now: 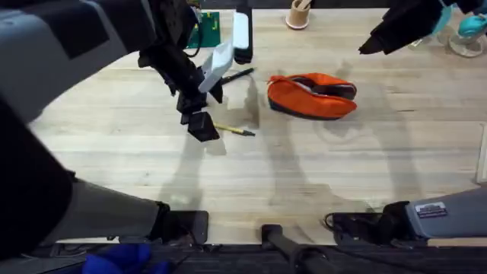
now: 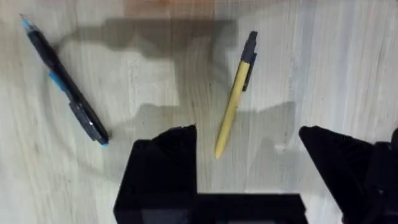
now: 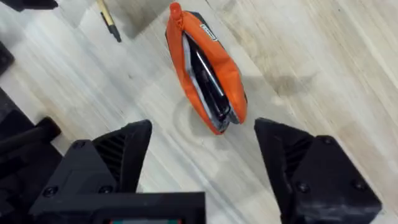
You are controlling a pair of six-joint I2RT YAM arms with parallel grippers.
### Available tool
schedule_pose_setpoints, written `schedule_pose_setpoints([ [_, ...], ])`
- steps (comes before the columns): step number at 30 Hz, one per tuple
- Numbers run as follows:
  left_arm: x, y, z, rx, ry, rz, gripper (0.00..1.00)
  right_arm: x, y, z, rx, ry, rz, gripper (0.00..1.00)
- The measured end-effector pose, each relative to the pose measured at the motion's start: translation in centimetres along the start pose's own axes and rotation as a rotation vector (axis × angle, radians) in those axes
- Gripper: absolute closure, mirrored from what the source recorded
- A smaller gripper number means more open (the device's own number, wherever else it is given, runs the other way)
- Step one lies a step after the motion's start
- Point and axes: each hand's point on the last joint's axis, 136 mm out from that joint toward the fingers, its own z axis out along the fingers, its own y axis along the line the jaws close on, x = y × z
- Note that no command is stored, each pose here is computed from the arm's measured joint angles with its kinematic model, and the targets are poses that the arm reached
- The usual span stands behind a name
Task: Unzip the bag, pick up the pens from the table one at a time and place them inside, then zip the bag closed.
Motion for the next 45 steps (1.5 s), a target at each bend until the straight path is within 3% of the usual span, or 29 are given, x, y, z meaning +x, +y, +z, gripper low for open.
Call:
schedule_pose_setpoints([
  [10, 0.7, 1.0, 1.5, 0.018, 0.022, -0.007, 0.006, 0.0, 0.0, 0.0, 0.000, -0.001, 0.000, 0.004],
  [17, 0.2, 1.6, 2.2, -0.011, 0.036, 0.039, 0.004, 0.0, 0.0, 0.0, 0.000, -0.001, 0.000, 0.004],
  [32, 1.8, -0.1, 4.8, 0.026, 0.088, 0.048, 0.005, -0.2, 0.2, 0.0, -0.014, -0.014, 0.000, 0.004],
  [43, 1.9, 0.0, 5.2, 0.004, 0.082, 0.060, 0.004, -0.3, 0.3, 0.0, -0.018, -0.018, 0.000, 0.004],
  [45, 1.9, 0.0, 5.2, -0.001, 0.082, 0.062, 0.041, -0.3, 0.3, 0.0, -0.018, -0.019, 0.000, 0.005],
])
